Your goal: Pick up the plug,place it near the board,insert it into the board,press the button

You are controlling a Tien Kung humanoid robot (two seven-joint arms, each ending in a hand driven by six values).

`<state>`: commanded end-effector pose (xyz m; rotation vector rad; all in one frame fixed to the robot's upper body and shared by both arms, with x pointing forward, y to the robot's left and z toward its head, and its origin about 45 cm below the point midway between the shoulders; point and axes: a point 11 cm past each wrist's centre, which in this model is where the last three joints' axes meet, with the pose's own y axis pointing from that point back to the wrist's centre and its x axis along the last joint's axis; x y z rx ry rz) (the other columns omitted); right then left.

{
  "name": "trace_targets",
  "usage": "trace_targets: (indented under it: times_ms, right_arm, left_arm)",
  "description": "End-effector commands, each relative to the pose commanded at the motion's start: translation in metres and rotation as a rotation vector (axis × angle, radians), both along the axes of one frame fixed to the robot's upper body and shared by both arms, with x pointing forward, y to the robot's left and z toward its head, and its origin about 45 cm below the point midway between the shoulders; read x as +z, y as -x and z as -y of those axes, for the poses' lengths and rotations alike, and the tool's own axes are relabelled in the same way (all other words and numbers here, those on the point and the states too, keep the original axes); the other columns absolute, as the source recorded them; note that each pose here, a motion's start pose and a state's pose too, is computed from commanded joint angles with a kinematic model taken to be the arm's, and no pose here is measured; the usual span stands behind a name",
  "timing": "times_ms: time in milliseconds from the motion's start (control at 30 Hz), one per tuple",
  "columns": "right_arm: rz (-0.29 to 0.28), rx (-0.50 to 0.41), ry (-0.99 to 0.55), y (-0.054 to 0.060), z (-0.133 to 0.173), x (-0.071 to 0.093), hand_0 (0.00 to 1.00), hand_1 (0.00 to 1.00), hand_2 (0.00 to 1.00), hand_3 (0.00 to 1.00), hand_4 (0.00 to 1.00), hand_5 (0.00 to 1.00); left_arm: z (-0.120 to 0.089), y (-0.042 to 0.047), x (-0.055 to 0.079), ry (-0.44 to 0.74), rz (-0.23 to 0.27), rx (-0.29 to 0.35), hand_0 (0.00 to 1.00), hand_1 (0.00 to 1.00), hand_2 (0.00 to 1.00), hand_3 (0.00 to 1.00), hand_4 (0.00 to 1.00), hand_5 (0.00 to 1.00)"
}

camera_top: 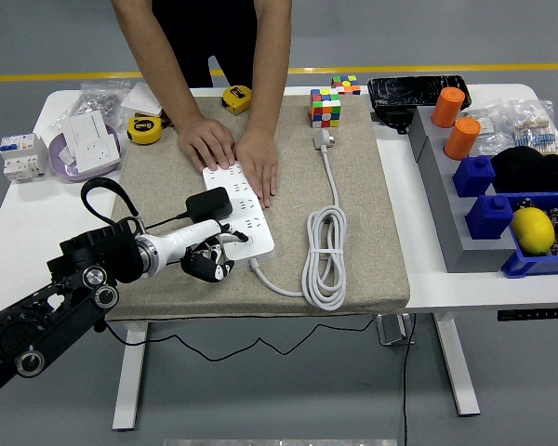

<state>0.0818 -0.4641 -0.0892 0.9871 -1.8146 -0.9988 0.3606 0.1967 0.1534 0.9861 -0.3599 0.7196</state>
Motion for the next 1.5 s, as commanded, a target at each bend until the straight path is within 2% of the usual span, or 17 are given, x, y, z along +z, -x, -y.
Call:
trace_targets:
  times_ms: [467, 967, 1167, 1333, 1367, 1500]
  right_arm:
    - [0.0, -0.001, 0.0, 0.001, 0.0, 0.0, 0.998, 0.803, 0.721, 0.728, 0.998, 0.998]
    - [-0.005, -0.003, 0.0, 0.003, 0.0, -0.001, 0.998, 0.803, 0.721, 0.727, 0.998, 0.998]
    - [-0.009, -0.005, 0.0, 0.006, 0.0, -0.001, 0.998, 0.802, 0.72, 0.727, 0.998, 0.998]
    - [-0.012, -0.008, 0.001, 0.008, 0.0, -0.001, 0.998, 0.802, 0.72, 0.727, 0.998, 0.998]
    - [-0.012, -0.008, 0.002, 0.008, 0.001, -0.001, 0.998, 0.802, 0.72, 0.727, 0.998, 0.998]
    - [-0.011, -0.006, 0.003, 0.007, 0.001, -0.001, 0.998, 0.802, 0.72, 0.727, 0.998, 0.998]
  left_arm:
    - [0.008, 0.0024, -0.002, 0.004, -0.008, -0.022, 0.195, 0.008, 0.173, 0.762, 0.469, 0.002]
    - [0.005, 0.0049, -0.005, -0.024, -0.011, -0.028, 0.195, 0.009, 0.173, 0.746, 0.468, 0.002]
    - [0.006, 0.0018, 0.012, 0.003, 0.055, -0.028, 0.195, 0.01, 0.174, 0.738, 0.468, 0.002]
    - [0.006, -0.0006, 0.039, 0.018, 0.13, -0.044, 0.195, 0.01, 0.174, 0.737, 0.466, 0.002]
    - [0.006, -0.0028, 0.049, 0.036, 0.161, -0.042, 0.207, 0.041, 0.213, 0.719, 0.481, 0.002]
    - [0.005, -0.012, 0.072, 0.134, 0.253, -0.011, 0.207, 0.041, 0.213, 0.719, 0.481, 0.002]
